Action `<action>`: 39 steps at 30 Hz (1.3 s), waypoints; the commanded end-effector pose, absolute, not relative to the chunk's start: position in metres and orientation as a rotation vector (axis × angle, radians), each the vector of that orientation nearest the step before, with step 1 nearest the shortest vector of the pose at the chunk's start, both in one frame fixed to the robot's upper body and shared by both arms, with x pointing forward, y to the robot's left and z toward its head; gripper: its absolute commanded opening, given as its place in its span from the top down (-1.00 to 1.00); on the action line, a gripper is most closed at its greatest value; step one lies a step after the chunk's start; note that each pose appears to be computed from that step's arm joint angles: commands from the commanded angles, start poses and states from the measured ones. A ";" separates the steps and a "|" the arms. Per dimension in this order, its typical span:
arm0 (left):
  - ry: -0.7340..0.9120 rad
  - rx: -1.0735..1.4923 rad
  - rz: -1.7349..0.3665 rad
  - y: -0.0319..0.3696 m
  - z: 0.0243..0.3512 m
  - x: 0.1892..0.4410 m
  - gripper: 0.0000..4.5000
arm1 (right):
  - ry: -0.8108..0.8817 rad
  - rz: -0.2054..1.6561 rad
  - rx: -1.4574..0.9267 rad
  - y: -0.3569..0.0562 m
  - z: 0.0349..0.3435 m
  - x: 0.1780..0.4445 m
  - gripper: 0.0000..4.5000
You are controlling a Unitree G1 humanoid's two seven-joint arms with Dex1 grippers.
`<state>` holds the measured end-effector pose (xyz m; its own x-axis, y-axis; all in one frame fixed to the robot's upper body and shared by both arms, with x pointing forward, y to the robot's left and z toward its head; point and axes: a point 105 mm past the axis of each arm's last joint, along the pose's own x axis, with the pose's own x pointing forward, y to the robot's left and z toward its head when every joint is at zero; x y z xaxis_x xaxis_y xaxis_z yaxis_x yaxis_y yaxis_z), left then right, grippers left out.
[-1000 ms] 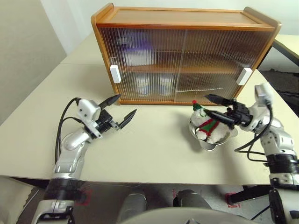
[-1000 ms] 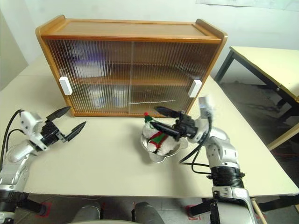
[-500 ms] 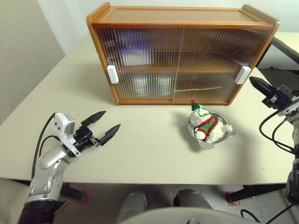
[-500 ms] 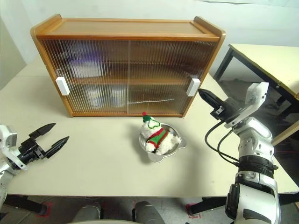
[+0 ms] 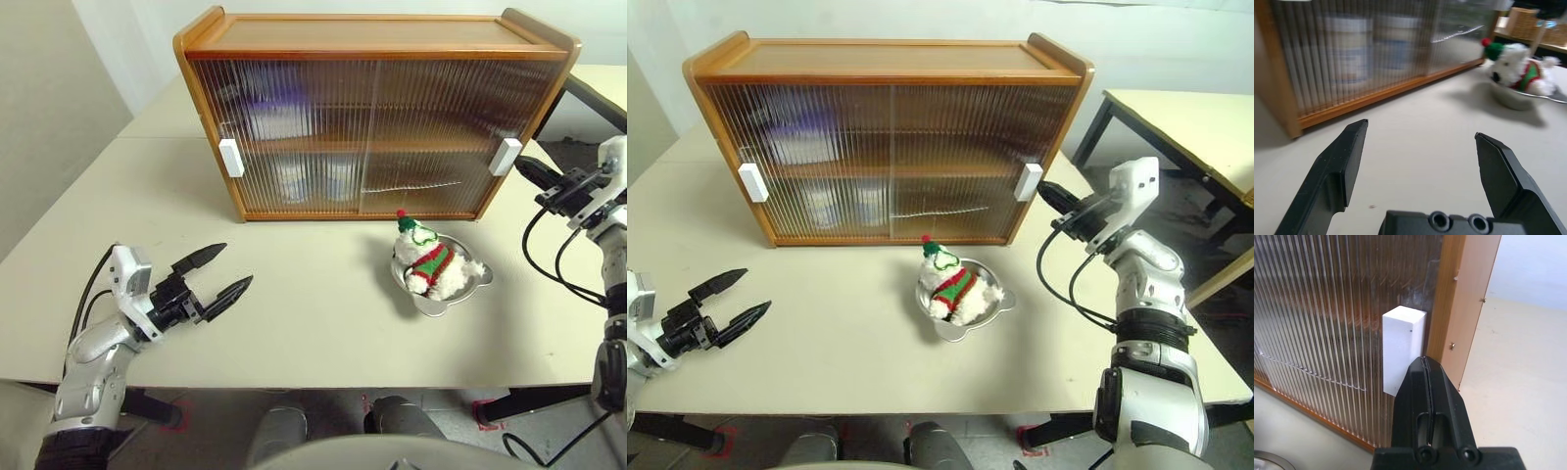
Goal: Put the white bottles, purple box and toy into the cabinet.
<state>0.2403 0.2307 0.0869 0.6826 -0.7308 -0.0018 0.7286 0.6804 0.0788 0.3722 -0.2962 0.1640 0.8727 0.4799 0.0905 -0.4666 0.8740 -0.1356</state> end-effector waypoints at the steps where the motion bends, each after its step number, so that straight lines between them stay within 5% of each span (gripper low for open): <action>1: -0.059 0.082 -0.918 0.215 0.098 0.235 -1.00 | -0.107 0.513 -0.119 -0.288 0.162 0.377 0.99; 20: -0.237 -0.014 -1.043 0.166 0.140 0.248 -1.00 | -0.110 0.705 -0.032 -0.233 0.154 0.378 0.99; 39: -0.245 -0.026 -1.076 0.145 0.129 0.258 -1.00 | -0.114 1.029 -0.011 -0.132 0.157 0.370 0.99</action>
